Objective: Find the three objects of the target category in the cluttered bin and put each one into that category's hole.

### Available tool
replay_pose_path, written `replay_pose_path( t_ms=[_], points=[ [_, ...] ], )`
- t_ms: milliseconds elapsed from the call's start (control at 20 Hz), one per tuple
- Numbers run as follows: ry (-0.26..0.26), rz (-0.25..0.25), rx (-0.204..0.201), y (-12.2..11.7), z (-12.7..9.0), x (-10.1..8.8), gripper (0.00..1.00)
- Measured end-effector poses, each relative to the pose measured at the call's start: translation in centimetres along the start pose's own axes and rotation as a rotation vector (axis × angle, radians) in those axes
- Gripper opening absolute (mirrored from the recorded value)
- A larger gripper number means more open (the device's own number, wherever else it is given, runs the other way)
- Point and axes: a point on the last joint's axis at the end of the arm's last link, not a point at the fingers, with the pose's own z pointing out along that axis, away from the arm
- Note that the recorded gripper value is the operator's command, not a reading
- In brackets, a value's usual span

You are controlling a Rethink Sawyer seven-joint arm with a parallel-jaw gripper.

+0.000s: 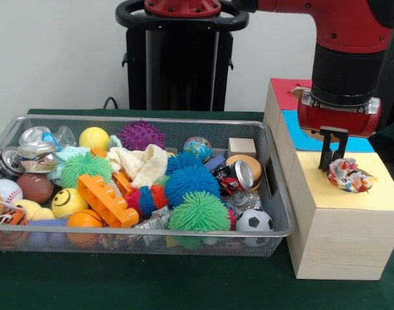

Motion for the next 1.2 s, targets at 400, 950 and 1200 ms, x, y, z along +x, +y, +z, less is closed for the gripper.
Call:
replay_pose_path(
  t_ms=[400, 950, 1200],
  points=[
    [-0.004, -0.009, -0.006, 0.5, 0.0, 0.3, 0.00],
    [-0.043, -0.076, -0.010, 4.1, 0.6, 2.4, 0.00],
    [-0.073, -0.076, -0.008, 3.8, 1.6, 2.0, 0.00]
  ],
)
